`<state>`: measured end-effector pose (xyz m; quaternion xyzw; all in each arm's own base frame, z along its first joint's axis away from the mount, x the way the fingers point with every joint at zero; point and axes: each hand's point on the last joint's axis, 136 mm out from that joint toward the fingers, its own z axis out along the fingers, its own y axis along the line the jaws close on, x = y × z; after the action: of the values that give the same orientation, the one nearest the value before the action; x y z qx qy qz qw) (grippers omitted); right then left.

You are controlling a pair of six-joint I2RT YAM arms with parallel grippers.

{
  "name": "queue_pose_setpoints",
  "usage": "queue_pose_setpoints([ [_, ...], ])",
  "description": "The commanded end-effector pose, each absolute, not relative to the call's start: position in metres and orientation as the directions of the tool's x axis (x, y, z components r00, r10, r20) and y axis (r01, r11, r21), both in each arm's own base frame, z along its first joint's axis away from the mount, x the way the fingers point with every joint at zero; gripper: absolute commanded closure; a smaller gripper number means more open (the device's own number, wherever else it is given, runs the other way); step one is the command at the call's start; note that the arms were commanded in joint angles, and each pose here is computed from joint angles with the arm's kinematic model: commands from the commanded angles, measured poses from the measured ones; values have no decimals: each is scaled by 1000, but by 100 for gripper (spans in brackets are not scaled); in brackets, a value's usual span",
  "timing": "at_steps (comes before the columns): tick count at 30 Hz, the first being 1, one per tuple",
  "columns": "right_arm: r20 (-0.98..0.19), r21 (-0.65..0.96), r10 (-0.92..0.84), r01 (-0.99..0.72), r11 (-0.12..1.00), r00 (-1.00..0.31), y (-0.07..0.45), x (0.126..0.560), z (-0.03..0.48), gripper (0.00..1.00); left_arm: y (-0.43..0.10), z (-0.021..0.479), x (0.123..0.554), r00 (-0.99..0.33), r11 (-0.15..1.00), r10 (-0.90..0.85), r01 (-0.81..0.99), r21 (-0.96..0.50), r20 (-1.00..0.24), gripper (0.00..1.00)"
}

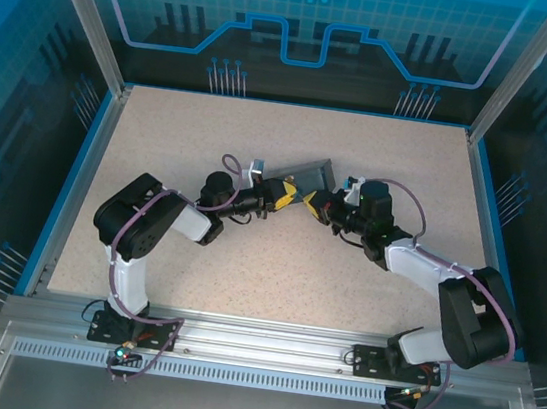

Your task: Unlock a padlock with a key

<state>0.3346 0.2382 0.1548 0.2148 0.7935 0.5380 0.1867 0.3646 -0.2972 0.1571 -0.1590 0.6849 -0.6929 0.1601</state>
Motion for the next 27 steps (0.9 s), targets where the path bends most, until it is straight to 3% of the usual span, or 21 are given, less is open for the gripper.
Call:
queue_pose_setpoints([
  [1, -80, 933, 523, 121, 340, -849, 245, 333, 153, 100, -298, 198, 365, -896, -63, -429, 156, -986, -114, 100],
  [18, -132, 917, 518, 93, 387, -845, 249, 344, 160, 100, -298, 200, 365, -896, -65, -428, 160, -985, -117, 100],
  [27, -118, 937, 498, 69, 341, -859, 267, 348, 171, 100, -299, 198, 363, -899, -62, -421, 160, -985, -119, 100],
])
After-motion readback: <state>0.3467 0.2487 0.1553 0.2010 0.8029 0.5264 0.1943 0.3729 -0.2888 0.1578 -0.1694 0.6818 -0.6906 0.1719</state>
